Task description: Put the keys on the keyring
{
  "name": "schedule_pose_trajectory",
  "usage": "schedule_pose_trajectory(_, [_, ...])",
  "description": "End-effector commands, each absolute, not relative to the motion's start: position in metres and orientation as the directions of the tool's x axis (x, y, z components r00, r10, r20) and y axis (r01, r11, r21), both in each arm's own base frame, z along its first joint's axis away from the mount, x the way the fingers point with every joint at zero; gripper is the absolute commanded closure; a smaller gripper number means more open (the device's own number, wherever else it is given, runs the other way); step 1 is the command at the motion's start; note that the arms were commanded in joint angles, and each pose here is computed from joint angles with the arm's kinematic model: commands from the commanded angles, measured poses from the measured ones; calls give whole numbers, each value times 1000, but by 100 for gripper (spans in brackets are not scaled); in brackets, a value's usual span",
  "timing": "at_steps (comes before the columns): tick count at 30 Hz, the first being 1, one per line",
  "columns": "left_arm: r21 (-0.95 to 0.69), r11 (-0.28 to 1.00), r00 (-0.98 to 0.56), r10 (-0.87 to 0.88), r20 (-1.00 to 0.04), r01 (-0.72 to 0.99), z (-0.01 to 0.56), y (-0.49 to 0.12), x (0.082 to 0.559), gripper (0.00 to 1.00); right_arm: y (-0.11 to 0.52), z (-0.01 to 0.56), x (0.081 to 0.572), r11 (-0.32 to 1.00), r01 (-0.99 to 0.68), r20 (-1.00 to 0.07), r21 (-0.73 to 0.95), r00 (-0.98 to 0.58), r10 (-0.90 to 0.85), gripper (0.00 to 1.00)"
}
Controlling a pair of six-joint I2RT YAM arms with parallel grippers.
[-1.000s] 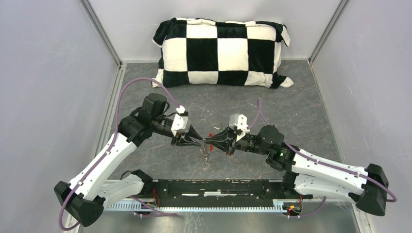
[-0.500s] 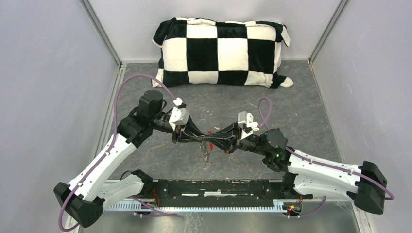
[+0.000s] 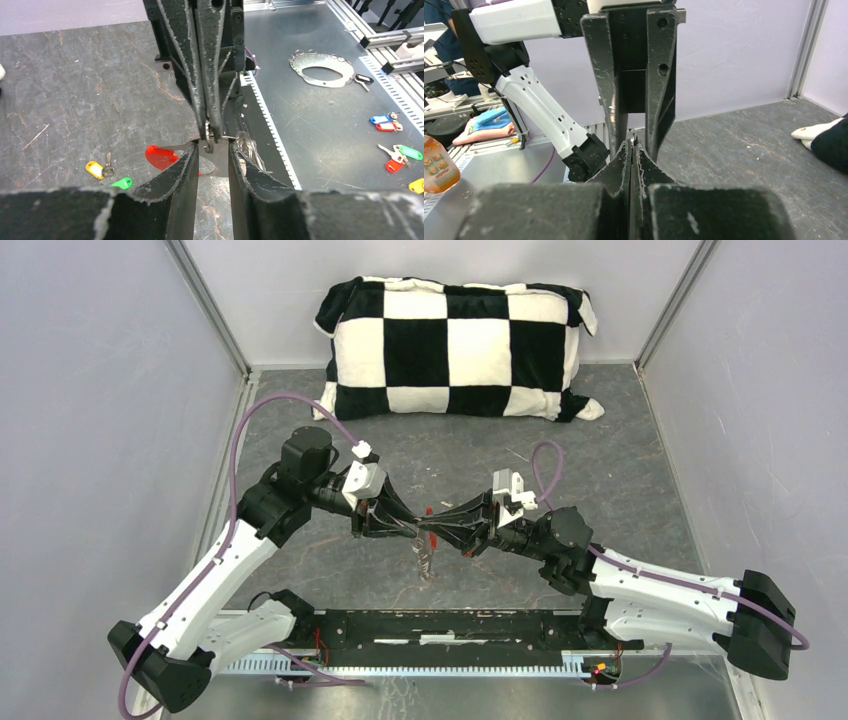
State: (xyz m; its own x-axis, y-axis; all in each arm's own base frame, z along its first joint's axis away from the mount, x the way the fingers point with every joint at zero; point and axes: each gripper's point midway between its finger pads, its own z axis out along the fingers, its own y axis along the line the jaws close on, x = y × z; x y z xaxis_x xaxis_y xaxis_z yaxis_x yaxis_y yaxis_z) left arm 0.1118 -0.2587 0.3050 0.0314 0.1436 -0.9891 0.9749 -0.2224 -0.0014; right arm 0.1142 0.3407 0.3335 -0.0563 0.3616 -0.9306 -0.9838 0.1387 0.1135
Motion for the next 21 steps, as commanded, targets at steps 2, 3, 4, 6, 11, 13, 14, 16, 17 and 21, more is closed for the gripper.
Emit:
schedule_pose_trajectory(2, [26, -286, 64, 123, -990, 958, 311, -253, 96, 63, 337, 337, 119, 173, -979, -924, 111, -37, 381, 100])
schedule_pose_trajectory(3, [26, -287, 64, 125, -990, 958, 310, -253, 95, 63, 337, 337, 119, 173, -979, -925, 109, -36, 379, 100])
schedule_pose_trajectory(4, [29, -289, 68, 125, -990, 957, 310, -253, 95, 62, 337, 337, 119, 173, -979, -924, 110, -37, 380, 100])
schedule_pose_trajectory(6, [41, -289, 80, 125, -989, 957, 309, -253, 96, 62, 336, 337, 119, 173, -979, -924, 110, -37, 380, 100])
schedule_pose_trajectory(11, [47, -281, 86, 126, -988, 958, 309, -256, 102, 66, 340, 338, 117, 152, -982, -924, 111, -46, 379, 99])
schedule_pose_trajectory(13, [50, -280, 88, 125, -988, 959, 310, -257, 104, 67, 341, 336, 116, 144, -983, -926, 114, -53, 374, 100])
schedule_pose_trajectory(14, [55, -281, 93, 123, -988, 958, 311, -258, 105, 69, 342, 336, 115, 139, -983, -925, 116, -56, 375, 100])
schedule_pose_trajectory(16, [56, -283, 94, 122, -988, 958, 311, -258, 105, 72, 343, 335, 115, 133, -984, -926, 119, -61, 373, 100])
schedule_pose_trajectory(17, [54, -284, 92, 123, -988, 957, 310, -258, 105, 74, 344, 334, 114, 129, -984, -926, 120, -64, 371, 99])
schedule_pose_trajectory(21, [58, -289, 97, 122, -988, 956, 308, -259, 105, 86, 345, 333, 114, 121, -985, -927, 125, -72, 369, 100])
